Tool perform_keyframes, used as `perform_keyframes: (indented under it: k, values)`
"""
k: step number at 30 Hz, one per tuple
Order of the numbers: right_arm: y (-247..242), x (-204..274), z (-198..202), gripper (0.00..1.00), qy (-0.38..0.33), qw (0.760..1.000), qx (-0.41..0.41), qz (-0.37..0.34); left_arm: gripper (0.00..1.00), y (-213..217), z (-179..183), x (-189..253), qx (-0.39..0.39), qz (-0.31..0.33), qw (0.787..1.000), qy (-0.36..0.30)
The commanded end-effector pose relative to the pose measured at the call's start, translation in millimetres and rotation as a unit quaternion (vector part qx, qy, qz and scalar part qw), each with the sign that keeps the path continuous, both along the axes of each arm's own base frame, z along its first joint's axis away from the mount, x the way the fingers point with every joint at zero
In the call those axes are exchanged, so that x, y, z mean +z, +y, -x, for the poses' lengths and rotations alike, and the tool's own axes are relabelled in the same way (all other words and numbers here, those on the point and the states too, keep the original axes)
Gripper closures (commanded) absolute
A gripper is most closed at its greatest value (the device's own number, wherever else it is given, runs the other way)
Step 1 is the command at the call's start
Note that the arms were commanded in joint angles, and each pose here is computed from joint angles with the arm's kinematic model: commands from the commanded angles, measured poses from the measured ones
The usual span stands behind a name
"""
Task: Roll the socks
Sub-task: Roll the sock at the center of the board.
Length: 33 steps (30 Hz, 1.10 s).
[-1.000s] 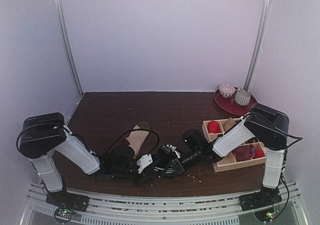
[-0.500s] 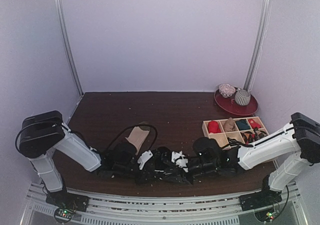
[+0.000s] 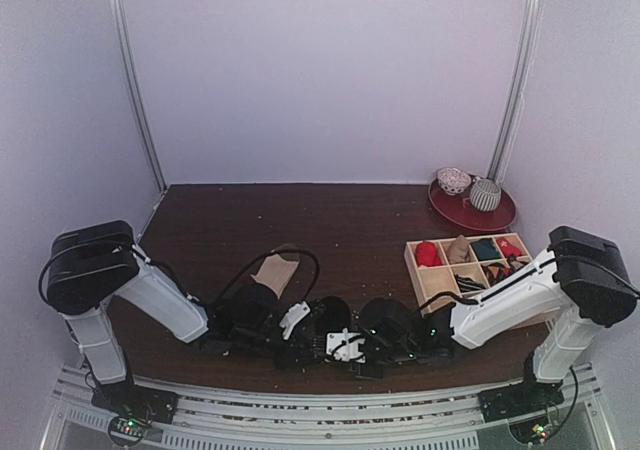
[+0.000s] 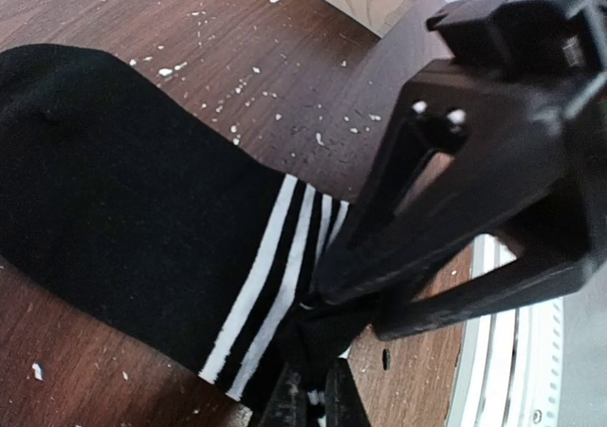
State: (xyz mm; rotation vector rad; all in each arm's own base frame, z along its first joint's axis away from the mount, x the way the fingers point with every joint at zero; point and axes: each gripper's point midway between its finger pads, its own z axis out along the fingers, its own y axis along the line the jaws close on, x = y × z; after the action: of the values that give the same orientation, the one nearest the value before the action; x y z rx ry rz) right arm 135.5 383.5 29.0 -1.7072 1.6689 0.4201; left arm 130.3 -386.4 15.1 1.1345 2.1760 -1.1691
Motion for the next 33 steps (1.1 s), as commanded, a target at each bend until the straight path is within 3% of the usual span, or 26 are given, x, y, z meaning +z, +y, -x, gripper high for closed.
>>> perform_keyframes:
  k: [1, 5, 8, 11, 14, 17, 22, 28, 33]
  values:
    - [-3, -12, -12, 0.72, -0.024, 0.999, -0.023, 0.027, 1.0, 59, 34, -73, 0.001, -0.153, 0.985, 0.084]
    - [-5, -25, -15, 0.76, -0.017, 0.998, -0.036, 0.043, 1.0, 59, 35, -73, -0.004, -0.152, 0.985, 0.084]
    - [-9, -32, -17, 0.89, 0.003, 0.997, -0.057, 0.05, 1.0, 58, 34, -71, -0.007, -0.148, 0.986, 0.076]
    - [-14, -36, -18, 0.95, 0.064, 0.994, -0.081, 0.041, 1.0, 60, 21, -65, 0.014, -0.152, 0.987, 0.042]
    - [-19, -40, -13, 0.96, 0.15, 0.984, -0.096, 0.02, 0.88, 62, 4, -46, 0.037, -0.142, 0.989, -0.014]
    - [-21, -48, -2, 0.97, 0.264, 0.959, -0.106, 0.012, 0.73, 63, -13, -13, 0.061, -0.115, 0.988, -0.078]
    - [-30, -67, 6, 0.97, 0.415, 0.895, -0.159, 0.031, 0.63, 63, -21, 50, 0.061, -0.026, 0.979, -0.193]
    - [-37, -68, 11, 0.96, 0.502, 0.84, -0.198, 0.057, 0.59, 63, -11, 79, 0.031, 0.053, 0.961, -0.271]
    - [-38, -70, 20, 0.96, 0.539, 0.814, -0.206, 0.071, 0.59, 46, -10, 77, 0.0, 0.067, 0.952, -0.299]
